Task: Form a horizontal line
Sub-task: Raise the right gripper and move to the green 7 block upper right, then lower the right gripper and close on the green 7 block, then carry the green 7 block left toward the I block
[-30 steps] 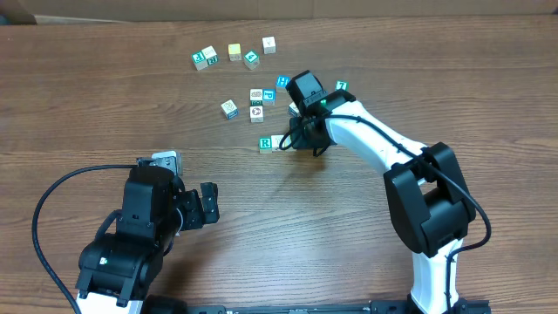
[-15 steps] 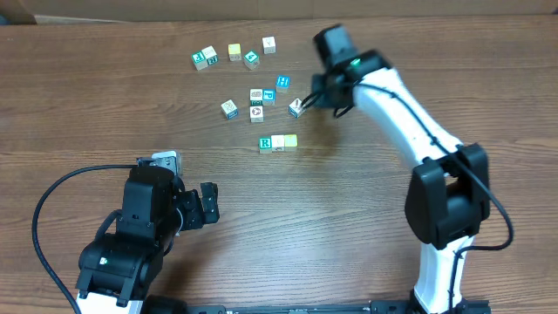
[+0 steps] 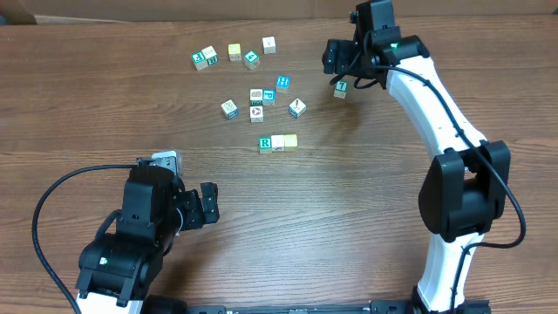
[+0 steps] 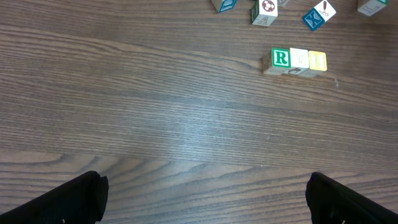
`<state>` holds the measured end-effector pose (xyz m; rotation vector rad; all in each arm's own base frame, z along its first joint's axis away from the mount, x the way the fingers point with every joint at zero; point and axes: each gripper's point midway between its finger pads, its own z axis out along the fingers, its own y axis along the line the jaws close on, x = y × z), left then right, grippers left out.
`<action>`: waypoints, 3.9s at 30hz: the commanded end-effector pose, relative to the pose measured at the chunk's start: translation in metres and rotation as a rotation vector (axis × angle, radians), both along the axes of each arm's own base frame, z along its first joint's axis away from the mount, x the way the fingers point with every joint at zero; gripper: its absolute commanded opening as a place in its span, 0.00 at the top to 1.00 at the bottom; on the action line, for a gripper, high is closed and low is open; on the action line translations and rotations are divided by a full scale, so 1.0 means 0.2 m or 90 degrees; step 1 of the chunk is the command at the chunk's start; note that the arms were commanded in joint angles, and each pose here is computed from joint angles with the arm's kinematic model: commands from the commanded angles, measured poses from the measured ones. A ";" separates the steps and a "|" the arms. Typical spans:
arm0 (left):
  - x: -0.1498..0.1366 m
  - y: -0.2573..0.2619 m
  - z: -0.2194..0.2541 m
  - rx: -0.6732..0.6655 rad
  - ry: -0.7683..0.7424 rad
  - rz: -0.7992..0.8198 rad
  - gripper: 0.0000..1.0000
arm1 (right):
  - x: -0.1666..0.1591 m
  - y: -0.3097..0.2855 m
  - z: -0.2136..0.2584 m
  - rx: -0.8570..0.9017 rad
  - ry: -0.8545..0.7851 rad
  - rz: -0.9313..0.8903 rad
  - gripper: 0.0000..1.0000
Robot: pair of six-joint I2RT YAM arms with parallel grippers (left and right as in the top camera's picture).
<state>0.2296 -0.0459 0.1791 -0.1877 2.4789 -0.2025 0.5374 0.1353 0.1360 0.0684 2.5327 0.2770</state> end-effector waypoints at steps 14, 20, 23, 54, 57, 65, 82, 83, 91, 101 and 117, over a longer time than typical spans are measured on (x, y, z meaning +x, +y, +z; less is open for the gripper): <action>0.00 0.00 -0.01 -0.007 0.002 0.006 0.00 | 0.04 -0.09 -0.49 -0.048 0.090 -0.033 0.28; 0.00 0.00 -0.01 -0.007 0.002 0.006 0.01 | 0.06 -0.09 -0.49 -0.052 0.082 -0.036 0.37; 0.00 0.00 -0.01 -0.007 0.002 0.006 0.00 | 0.06 -0.09 -0.49 -0.052 0.082 -0.036 0.37; 0.00 0.00 -0.01 -0.007 0.002 0.006 0.01 | 0.07 -0.09 -0.57 -0.054 0.087 -0.036 0.58; 0.00 0.00 -0.01 -0.007 0.002 0.006 0.00 | 0.07 -0.09 -0.57 -0.054 0.087 -0.036 0.60; 0.00 0.00 -0.01 -0.007 0.002 0.006 0.00 | 0.07 -0.09 -0.57 -0.054 0.089 -0.036 0.65; 0.00 0.00 -0.01 -0.007 0.002 0.006 0.00 | 0.06 -0.09 -0.63 -0.059 0.102 -0.034 0.68; 0.00 0.00 -0.01 -0.007 0.002 0.006 0.00 | 0.06 -0.09 -0.63 -0.059 0.102 -0.034 0.68; 0.00 0.00 -0.01 -0.007 0.002 0.006 0.00 | 0.04 -0.10 -0.63 -0.061 0.112 -0.034 0.75; 0.00 0.00 -0.01 -0.007 0.002 0.006 0.00 | 0.02 -0.09 -0.41 -0.069 0.145 -0.031 0.89; 0.00 0.00 -0.01 -0.007 0.002 0.006 0.00 | -0.43 0.11 0.10 -0.108 0.236 -0.030 0.96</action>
